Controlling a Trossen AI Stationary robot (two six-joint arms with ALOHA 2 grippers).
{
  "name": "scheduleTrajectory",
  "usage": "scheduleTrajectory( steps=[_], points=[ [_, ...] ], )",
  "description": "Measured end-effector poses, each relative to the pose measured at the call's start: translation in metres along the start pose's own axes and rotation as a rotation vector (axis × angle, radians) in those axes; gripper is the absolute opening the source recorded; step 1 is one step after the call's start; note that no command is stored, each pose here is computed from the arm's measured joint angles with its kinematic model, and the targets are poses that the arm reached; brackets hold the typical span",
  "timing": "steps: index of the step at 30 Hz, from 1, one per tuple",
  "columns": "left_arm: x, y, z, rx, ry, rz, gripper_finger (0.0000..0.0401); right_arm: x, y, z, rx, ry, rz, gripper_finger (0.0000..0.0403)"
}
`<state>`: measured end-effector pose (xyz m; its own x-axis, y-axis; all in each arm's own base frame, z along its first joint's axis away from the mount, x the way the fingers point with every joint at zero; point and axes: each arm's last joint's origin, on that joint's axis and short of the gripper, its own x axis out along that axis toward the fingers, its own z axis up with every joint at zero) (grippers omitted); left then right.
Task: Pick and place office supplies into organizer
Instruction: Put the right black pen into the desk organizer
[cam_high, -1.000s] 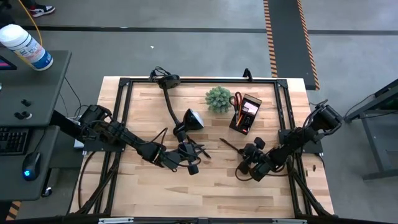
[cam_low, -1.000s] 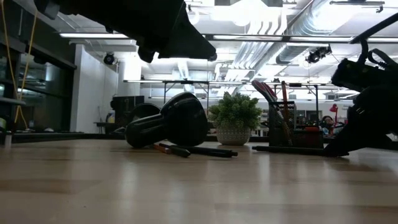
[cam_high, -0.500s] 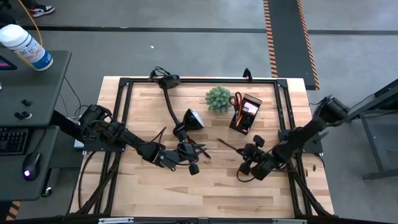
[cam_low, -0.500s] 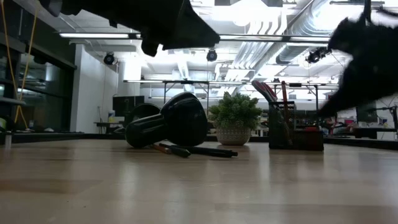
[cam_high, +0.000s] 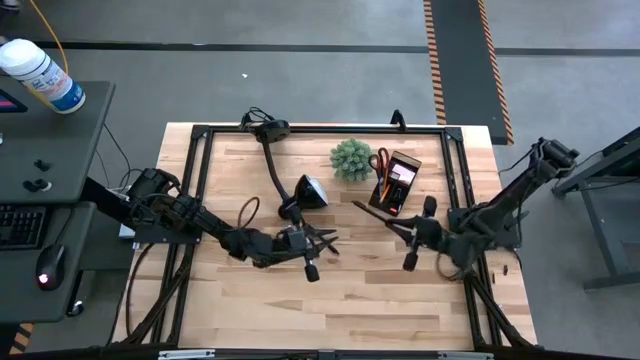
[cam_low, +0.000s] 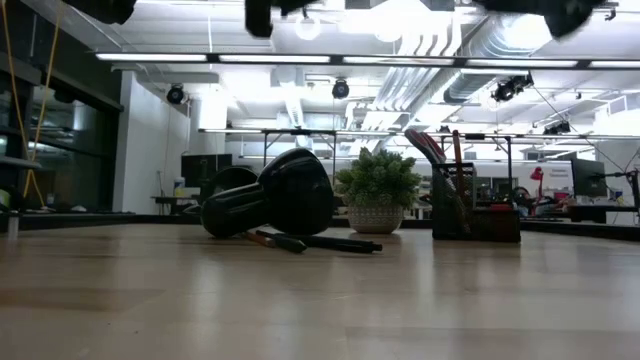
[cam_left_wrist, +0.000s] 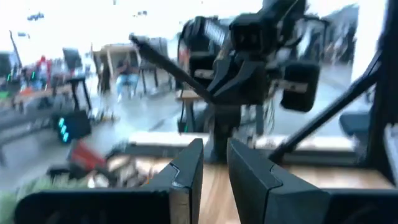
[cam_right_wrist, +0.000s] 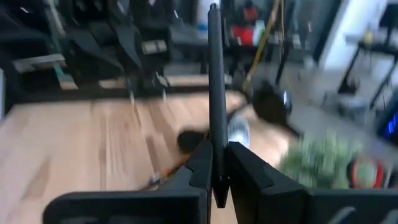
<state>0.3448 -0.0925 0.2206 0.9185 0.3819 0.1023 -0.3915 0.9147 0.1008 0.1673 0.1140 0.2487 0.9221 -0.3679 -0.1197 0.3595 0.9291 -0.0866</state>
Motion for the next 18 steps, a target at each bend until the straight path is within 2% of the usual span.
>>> scheduleTrajectory(
  steps=[4,10,14,18],
  points=[
    [0.002,0.005,0.013,-0.028,-0.136,-0.056,0.0062,-0.001,-0.001,0.021,-0.074,-0.113,0.086,0.0023],
    [0.011,0.019,0.029,-0.160,-0.348,-0.258,0.0062,0.006,-0.004,0.034,-0.130,-0.230,0.194,0.0023],
    [0.024,0.031,0.037,-0.224,-0.405,-0.343,0.0063,0.014,-0.008,0.037,-0.132,-0.263,0.249,0.0023],
    [0.036,0.039,0.042,-0.198,-0.410,-0.384,0.0063,0.022,-0.011,0.040,-0.137,-0.303,0.283,0.0023]
  ],
)
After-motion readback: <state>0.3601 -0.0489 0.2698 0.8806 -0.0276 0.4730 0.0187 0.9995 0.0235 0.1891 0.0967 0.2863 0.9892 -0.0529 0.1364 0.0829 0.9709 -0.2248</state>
